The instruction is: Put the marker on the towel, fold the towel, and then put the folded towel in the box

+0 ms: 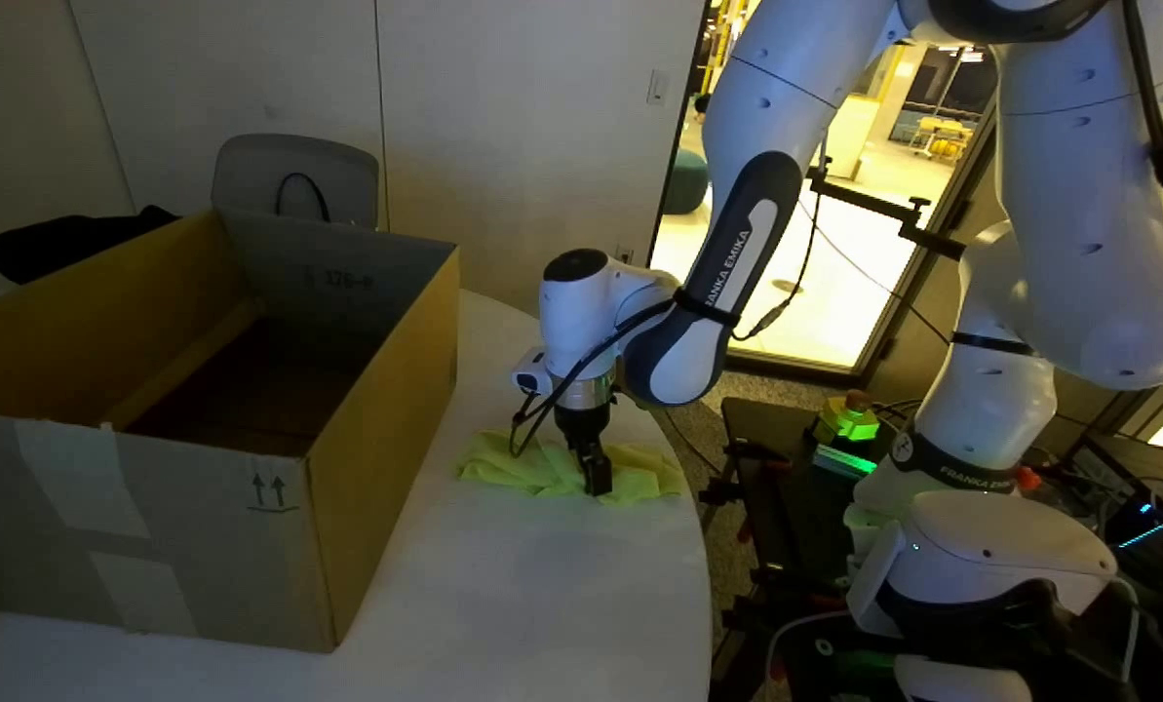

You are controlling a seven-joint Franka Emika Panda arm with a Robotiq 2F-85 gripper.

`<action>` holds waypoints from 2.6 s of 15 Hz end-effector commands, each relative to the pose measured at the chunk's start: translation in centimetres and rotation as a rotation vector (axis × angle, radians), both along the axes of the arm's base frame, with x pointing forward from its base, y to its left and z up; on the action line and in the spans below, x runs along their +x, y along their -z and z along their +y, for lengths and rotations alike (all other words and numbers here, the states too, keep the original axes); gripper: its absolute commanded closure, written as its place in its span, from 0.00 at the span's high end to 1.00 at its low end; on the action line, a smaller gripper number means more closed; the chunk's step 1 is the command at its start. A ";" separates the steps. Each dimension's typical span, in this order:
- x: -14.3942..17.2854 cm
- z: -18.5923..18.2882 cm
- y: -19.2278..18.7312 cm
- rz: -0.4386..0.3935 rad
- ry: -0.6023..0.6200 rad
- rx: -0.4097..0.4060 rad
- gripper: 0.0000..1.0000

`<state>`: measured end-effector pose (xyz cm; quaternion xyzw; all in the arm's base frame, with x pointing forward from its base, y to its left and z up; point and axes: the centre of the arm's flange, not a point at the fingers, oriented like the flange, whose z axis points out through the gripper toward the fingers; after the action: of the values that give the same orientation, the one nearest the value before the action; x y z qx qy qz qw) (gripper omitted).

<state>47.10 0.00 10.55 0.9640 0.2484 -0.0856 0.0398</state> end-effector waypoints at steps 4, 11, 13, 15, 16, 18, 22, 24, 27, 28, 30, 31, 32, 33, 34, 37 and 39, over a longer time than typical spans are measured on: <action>0.5 -2.2 -3.2 0.015 0.045 -0.042 0.15; 2.1 -5.4 -10.1 -0.008 0.132 -0.094 0.09; 3.3 -5.7 -13.7 -0.046 0.173 -0.115 0.09; 5.2 -5.4 -18.0 -0.100 0.230 -0.121 0.09; 6.2 -5.2 -20.2 -0.123 0.251 -0.121 0.09; 8.7 -4.1 -24.6 -0.180 0.293 -0.127 0.09; 14.3 -0.6 -32.8 -0.304 0.403 -0.123 0.09; 16.9 1.4 -36.3 -0.346 0.452 -0.104 0.09; 20.3 4.6 -40.4 -0.397 0.514 -0.090 0.09; 21.5 5.3 -41.2 -0.404 0.532 -0.085 0.09; 23.7 6.6 -41.7 -0.403 0.565 -0.087 0.09; 24.8 7.2 -41.5 -0.406 0.582 -0.089 0.09; 25.8 7.5 -41.2 -0.409 0.593 -0.079 0.09; 26.9 7.8 -40.7 -0.416 0.610 -0.066 0.09; 27.9 7.8 -40.5 -0.418 0.624 -0.050 0.09; 31.1 8.1 -38.2 -0.432 0.714 -0.021 0.09; 33.1 7.9 -36.4 -0.432 0.795 -0.019 0.09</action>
<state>72.80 7.03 46.59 0.9867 -0.1015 0.1028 0.0740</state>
